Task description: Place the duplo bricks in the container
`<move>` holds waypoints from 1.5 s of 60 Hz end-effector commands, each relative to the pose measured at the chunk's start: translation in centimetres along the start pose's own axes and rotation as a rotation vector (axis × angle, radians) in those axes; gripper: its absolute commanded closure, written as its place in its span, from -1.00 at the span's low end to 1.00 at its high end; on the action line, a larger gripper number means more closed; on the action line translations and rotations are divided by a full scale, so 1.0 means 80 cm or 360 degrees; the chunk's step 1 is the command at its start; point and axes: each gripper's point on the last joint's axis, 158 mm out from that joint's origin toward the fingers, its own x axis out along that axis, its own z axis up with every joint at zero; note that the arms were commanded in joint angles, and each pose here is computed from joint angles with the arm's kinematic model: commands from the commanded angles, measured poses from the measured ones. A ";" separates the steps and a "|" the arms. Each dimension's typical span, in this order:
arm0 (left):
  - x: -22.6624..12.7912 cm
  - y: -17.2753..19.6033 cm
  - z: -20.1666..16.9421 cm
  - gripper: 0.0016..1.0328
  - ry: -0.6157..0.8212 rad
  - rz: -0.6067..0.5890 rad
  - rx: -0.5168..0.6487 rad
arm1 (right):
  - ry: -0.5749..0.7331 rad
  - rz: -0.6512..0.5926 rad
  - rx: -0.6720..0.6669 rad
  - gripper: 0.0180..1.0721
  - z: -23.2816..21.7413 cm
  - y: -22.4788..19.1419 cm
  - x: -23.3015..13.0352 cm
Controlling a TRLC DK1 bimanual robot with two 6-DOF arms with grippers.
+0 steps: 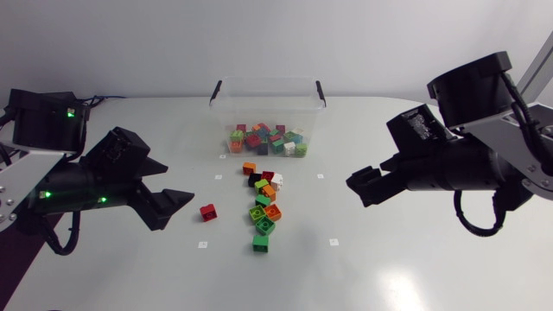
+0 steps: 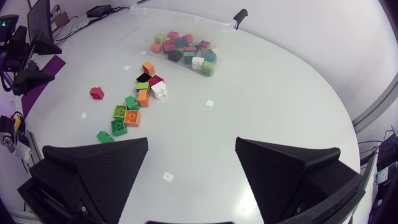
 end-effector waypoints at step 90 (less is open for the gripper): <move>0.164 -0.002 -0.105 -0.86 0.0673 -0.0477 0.0368 | 0.0294 0.0208 -0.0325 -0.93 -0.014 0.066 0.105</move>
